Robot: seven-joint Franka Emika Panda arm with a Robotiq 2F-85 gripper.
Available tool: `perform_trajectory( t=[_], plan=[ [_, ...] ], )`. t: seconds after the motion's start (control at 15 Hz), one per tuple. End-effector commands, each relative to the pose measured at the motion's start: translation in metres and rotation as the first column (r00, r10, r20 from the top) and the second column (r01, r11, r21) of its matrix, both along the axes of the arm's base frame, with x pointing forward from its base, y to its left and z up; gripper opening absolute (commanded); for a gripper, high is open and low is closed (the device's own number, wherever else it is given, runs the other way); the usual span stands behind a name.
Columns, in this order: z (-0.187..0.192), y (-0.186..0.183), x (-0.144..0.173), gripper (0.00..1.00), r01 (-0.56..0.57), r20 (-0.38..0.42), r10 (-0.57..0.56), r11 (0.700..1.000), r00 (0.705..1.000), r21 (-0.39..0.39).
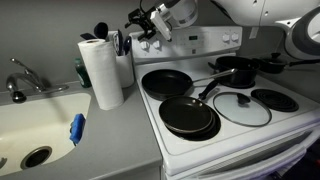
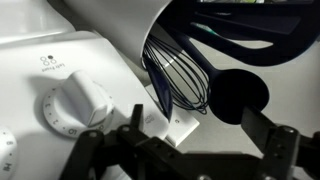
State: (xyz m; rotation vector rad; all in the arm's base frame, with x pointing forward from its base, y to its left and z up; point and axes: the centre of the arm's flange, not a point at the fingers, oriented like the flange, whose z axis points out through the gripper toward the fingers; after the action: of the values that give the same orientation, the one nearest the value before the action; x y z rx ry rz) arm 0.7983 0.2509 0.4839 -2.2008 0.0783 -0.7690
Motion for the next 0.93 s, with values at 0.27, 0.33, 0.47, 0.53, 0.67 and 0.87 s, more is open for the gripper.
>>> perform_trajectory(
  t=[0.27, 0.33, 0.47, 0.53, 0.67, 0.87],
  plan=[
    [-0.007, 0.0, 0.024, 1.0, -0.015, -0.011, 0.015, 1.0, 1.0, 0.017],
    [-0.009, 0.0, 0.024, 1.0, -0.012, -0.015, 0.012, 1.0, 1.0, 0.018],
    [-0.013, 0.0, 0.024, 1.0, -0.012, -0.019, 0.012, 1.0, 1.0, 0.02],
    [-0.013, 0.0, 0.024, 1.0, -0.013, -0.019, 0.013, 1.0, 1.0, 0.02],
    [-0.014, 0.002, 0.023, 1.0, -0.016, -0.021, 0.016, 1.0, 1.0, 0.021],
    [-0.007, 0.006, 0.014, 1.0, -0.034, -0.024, 0.034, 0.999, 0.999, -0.004]
  ],
)
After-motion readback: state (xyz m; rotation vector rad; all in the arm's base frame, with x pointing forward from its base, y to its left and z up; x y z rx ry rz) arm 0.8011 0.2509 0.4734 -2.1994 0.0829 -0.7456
